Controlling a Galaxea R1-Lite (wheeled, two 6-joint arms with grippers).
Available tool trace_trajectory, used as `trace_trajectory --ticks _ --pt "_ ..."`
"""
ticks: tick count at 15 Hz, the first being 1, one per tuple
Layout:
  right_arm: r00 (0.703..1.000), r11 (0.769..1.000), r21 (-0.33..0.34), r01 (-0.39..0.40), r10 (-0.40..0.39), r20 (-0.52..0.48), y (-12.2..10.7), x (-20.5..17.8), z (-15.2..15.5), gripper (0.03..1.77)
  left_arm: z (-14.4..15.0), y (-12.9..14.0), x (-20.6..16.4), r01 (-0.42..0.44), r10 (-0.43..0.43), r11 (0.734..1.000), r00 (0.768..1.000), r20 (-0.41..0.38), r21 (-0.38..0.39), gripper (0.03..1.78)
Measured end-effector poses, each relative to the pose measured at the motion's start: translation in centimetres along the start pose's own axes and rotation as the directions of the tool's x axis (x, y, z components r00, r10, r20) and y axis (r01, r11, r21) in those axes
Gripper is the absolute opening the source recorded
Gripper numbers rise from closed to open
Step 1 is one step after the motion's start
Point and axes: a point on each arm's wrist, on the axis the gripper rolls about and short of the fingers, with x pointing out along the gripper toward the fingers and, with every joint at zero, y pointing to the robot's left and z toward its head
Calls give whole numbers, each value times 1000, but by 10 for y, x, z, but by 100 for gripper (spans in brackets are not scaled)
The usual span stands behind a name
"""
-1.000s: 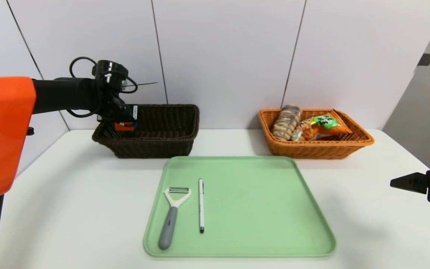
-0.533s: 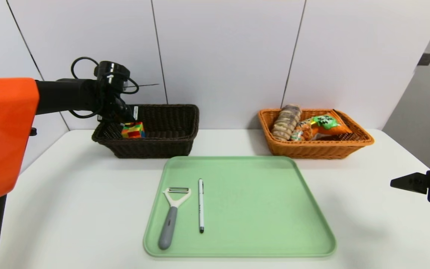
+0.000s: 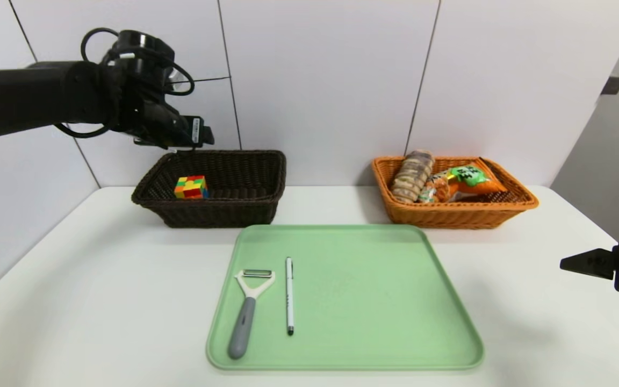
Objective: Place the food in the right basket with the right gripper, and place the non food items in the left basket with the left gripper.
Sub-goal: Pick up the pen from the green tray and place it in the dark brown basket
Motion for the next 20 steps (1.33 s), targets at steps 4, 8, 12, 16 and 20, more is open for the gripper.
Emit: trace_trajectory --ticks 4,8,12,16,20 --pt "1000 1000 1 1 -1 -2 -1 0 -1 171 -9 -28 -70 93 -92 996 982 -165 -1 164" --pt "1000 1000 -1 3 -3 -8 -1 0 -3 171 -36 -45 -121 91 -121 991 916 -383 -96 167" --pt "1000 1000 -2 1 -1 -8 -1 0 -3 171 -53 -56 -148 167 -268 956 833 -483 -242 167" --pt "1000 1000 -2 -6 6 -14 -1 1 -4 171 -67 -58 -154 181 -288 953 793 -537 -244 169" --pt "1000 1000 -3 -6 6 -15 -1 1 -4 171 -86 -70 -148 172 -269 962 748 -607 -213 169"
